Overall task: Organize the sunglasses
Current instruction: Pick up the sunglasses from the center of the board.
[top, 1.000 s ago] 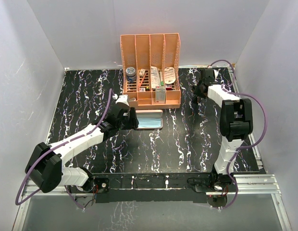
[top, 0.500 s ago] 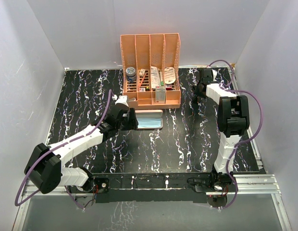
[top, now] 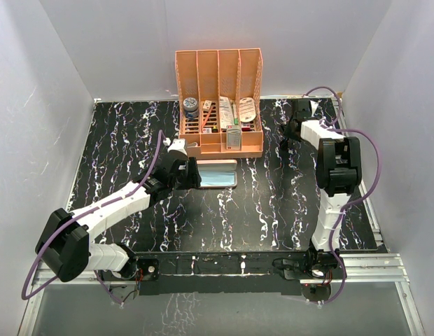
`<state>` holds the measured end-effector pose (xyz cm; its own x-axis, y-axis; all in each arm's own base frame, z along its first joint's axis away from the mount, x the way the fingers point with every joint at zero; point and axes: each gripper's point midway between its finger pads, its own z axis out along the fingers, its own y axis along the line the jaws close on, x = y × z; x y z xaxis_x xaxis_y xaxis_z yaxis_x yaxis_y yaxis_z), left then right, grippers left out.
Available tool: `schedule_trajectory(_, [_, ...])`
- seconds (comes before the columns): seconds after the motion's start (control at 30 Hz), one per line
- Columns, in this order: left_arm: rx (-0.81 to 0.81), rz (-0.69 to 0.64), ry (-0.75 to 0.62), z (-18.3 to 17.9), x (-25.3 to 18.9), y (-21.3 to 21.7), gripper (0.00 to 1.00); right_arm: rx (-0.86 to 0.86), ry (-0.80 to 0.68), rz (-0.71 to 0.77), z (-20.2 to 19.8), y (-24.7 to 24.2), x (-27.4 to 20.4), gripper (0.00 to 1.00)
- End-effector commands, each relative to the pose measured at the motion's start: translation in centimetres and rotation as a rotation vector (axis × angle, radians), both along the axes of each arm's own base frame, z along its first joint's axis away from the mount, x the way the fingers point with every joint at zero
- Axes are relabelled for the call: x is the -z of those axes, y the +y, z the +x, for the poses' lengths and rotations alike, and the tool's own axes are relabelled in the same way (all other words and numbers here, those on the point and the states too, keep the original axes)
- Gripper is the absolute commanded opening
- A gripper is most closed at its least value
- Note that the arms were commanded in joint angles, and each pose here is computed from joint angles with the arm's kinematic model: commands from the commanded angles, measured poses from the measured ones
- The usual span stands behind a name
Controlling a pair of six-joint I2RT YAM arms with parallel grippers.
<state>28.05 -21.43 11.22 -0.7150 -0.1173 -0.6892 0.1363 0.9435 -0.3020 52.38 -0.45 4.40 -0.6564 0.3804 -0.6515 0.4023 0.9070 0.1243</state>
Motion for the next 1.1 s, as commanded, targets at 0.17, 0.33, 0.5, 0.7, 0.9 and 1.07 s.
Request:
schedule_trajectory(0.17, [-0.004,-0.008,-0.023,-0.2,-0.8,0.2,0.53,-0.011,-0.055,0.012,2.1,0.2,-0.8,0.25])
schedule_trajectory(0.33, [-0.006,-0.007,-0.024,-0.2,-0.9,0.2,0.53,-0.01,-0.053,0.012,2.0,0.2,-0.8,0.2])
schedule_trajectory(0.5, [-0.005,-0.009,-0.023,-0.2,-0.8,0.2,0.53,-0.008,-0.061,0.017,1.7,0.2,-1.2,0.01])
schedule_trajectory(0.7, [-0.015,0.001,-0.029,-0.1,-0.9,0.5,0.53,-0.002,-0.072,0.036,1.0,0.5,-1.7,0.0])
schedule_trajectory(0.9, [-0.047,0.006,-0.059,0.2,-1.6,1.1,0.53,0.013,-0.113,0.092,-0.4,1.2,-3.7,0.0])
schedule_trajectory(1.07, [-0.079,0.025,-0.067,0.7,-1.6,1.7,0.54,0.015,-0.138,0.142,-2.8,2.1,-5.0,0.0])
